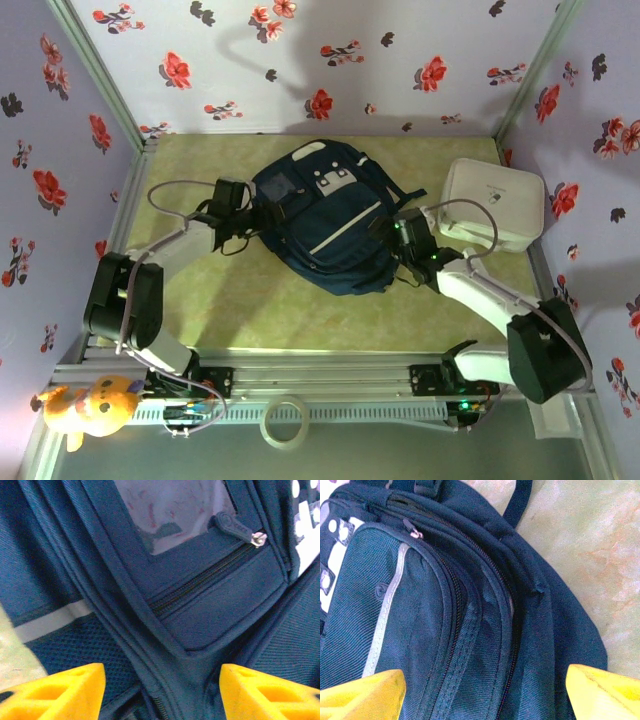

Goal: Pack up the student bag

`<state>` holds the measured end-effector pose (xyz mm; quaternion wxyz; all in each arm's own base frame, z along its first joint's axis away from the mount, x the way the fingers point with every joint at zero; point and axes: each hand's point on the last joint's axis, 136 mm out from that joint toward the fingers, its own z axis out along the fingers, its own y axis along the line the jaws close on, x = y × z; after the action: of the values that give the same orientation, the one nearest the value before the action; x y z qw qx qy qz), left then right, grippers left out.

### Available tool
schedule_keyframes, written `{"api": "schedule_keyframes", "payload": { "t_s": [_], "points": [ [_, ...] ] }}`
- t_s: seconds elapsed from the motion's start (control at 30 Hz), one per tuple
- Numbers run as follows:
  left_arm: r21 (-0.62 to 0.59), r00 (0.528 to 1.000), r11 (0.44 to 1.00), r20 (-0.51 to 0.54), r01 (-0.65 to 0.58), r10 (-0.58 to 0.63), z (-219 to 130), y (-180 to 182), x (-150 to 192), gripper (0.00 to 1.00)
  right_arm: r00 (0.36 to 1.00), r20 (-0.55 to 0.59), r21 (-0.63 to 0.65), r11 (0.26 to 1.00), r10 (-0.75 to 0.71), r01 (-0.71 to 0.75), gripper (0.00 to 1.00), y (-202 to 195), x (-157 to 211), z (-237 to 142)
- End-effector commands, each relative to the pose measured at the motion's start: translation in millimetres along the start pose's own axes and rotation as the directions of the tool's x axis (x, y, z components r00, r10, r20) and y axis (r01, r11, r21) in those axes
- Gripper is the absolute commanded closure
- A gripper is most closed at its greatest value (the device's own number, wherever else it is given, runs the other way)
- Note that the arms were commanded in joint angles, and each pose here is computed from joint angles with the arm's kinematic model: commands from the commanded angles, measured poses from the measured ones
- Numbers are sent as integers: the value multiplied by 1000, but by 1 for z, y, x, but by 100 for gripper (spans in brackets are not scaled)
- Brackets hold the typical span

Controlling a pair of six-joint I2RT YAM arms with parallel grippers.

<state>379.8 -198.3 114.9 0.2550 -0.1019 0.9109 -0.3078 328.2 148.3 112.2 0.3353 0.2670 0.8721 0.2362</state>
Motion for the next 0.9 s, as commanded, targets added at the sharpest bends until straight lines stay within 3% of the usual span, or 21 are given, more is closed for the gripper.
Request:
{"api": "schedule_keyframes", "payload": {
  "t_s": [0.0,0.33,0.73,0.87],
  "points": [
    [94,995,991,-6,95,-95,11,-9,-6,34,1000,-11,-61,998,13,-13,16,21,-5,4],
    [126,952,944,-6,304,-305,39,10,-15,31,999,-34,-75,997,21,-24,16,25,-1,11],
    [148,919,908,-33,393,-392,48,21,-11,33,999,-43,-83,997,-13,9,16,36,-3,27],
    [138,900,893,24,428,-435,37,35,-12,35,998,-45,-91,995,-38,34,19,45,-7,35]
  ]
}}
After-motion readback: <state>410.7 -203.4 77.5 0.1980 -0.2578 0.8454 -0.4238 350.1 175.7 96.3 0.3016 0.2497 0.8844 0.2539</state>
